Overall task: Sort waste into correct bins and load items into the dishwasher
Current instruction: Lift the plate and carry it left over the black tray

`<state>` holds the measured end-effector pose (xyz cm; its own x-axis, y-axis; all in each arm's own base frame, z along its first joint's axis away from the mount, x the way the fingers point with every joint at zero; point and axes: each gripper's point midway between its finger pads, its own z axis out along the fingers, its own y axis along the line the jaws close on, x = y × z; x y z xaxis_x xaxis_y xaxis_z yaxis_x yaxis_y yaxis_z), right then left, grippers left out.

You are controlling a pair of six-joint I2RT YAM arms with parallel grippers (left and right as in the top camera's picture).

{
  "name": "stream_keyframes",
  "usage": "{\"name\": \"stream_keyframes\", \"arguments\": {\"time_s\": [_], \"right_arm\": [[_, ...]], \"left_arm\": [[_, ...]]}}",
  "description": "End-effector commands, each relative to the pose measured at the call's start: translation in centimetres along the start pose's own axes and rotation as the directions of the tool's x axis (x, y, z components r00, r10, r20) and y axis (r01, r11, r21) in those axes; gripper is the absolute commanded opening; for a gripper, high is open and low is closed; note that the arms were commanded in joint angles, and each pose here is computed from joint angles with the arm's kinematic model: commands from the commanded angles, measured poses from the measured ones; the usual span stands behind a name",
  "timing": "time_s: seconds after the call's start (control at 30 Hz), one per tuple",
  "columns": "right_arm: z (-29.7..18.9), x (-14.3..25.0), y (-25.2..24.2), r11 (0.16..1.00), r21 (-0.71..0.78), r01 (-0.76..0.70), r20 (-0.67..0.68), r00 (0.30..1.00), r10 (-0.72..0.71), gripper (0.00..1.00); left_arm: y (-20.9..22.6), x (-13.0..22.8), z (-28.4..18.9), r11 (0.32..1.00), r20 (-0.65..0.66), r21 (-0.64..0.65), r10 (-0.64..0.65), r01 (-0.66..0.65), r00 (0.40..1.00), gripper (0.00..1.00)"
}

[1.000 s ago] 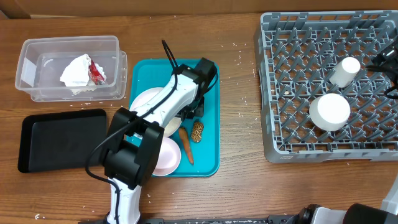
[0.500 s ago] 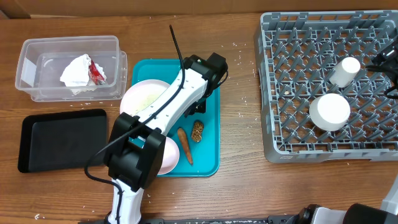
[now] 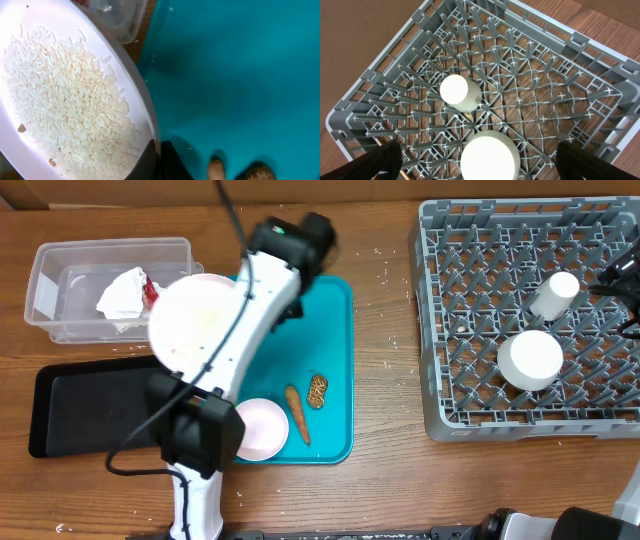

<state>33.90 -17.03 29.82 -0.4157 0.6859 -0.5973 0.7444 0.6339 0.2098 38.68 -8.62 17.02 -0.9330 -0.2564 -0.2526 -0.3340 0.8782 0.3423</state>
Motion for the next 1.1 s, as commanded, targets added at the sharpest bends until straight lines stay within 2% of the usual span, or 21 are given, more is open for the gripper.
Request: {"name": "stream_keyframes", "arguments": {"time_s": [0.0,0.1,0.23,0.53,0.63,0.8,0.9,1.07], "right_arm": [[-0.3,-0.4,-0.1,1.000,0.003,0.003,0.019,1.000,-0.003,1.00],[-0.3,-0.4,-0.1,1.000,0.003,0.003,0.019,1.000,-0.003,1.00],[-0.3,-0.4,-0.1,1.000,0.003,0.003,0.019,1.000,-0.003,1.00],[-0.3,-0.4,-0.1,1.000,0.003,0.003,0.019,1.000,-0.003,1.00],[-0.3,-0.4,-0.1,1.000,0.003,0.003,0.019,1.000,-0.003,1.00],[-0.3,-0.4,-0.1,1.000,0.003,0.003,0.019,1.000,-0.003,1.00],[-0.3,-0.4,-0.1,1.000,0.003,0.003,0.019,1.000,-0.003,1.00],[-0.3,-0.4,-0.1,1.000,0.003,0.003,0.019,1.000,-0.003,1.00]], "left_arm": [[3.5,-1.4,1.5,0.989,-0.092,0.024,-0.142,0.144,0.986,0.04],[7.5,-1.9,3.5,0.964,-0.194,0.013,-0.257,0.265,0.947,0.04],[10.1,-2.4,4.9,0.935,-0.259,0.020,-0.337,0.354,0.905,0.04],[12.9,-3.0,6.5,0.872,-0.407,0.180,-0.355,0.455,0.842,0.05],[14.5,-3.3,6.7,0.854,-0.401,0.184,-0.386,0.486,0.831,0.05],[16.4,-4.2,5.3,0.813,-0.375,0.282,-0.396,0.510,0.838,0.04],[16.7,-4.7,5.0,0.775,-0.384,0.351,-0.392,0.525,0.836,0.04],[17.2,-5.0,5.2,0.748,-0.396,0.383,-0.397,0.542,0.828,0.04]]}}
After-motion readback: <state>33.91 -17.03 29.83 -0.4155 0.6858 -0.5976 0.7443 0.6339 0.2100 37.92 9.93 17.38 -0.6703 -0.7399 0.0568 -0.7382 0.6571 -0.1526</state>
